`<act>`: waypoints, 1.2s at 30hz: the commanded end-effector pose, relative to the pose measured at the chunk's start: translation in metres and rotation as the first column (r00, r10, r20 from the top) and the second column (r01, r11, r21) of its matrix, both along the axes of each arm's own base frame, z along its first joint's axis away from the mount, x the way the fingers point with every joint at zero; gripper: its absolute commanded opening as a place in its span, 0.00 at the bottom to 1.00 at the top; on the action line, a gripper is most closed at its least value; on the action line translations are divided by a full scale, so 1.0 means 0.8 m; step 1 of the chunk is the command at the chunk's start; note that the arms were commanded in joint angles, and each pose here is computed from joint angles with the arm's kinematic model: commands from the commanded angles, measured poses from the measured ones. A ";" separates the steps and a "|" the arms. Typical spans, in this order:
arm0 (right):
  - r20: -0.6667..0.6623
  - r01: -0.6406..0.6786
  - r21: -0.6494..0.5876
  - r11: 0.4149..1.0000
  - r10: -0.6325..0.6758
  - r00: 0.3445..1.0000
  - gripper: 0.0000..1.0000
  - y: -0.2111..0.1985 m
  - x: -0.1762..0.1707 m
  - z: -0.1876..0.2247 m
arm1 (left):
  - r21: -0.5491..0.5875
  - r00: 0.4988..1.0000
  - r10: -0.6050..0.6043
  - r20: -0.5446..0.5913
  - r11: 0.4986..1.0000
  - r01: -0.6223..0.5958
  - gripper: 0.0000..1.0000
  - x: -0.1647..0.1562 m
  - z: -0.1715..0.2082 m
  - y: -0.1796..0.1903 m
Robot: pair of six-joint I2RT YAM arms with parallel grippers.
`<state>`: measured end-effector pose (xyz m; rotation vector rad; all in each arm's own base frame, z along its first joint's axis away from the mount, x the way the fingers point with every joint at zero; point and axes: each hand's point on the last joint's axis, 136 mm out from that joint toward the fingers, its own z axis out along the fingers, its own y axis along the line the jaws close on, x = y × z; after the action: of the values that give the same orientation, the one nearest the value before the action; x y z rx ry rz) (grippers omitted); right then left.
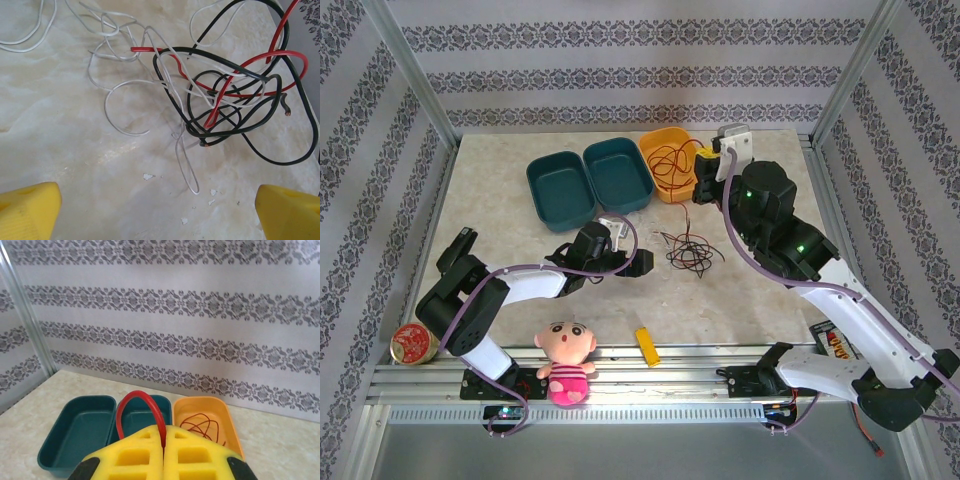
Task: Untangle the cables
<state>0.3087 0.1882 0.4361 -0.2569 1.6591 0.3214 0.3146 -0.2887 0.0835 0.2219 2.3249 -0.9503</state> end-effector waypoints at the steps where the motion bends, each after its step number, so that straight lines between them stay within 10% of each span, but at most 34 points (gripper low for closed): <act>1: 0.068 -0.003 0.007 1.000 0.003 0.998 0.00 0.004 -0.006 0.031 | -0.031 0.999 -0.007 0.036 0.999 0.008 0.99 0.000 0.016 -0.008; 16: 0.110 0.132 -0.078 0.988 -0.124 0.986 0.00 -0.001 0.023 0.046 | -0.015 0.995 0.067 0.079 0.998 -0.066 0.99 -0.002 0.025 0.016; 36: -0.247 0.271 0.004 0.963 -0.262 0.933 0.00 -0.044 0.224 -0.066 | 0.089 0.936 0.261 0.236 0.954 -0.288 0.99 -0.017 0.070 0.105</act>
<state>0.4797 0.1441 0.3810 0.0174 1.8900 0.0838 0.3066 -0.2167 0.1487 0.0373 2.1086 -0.7038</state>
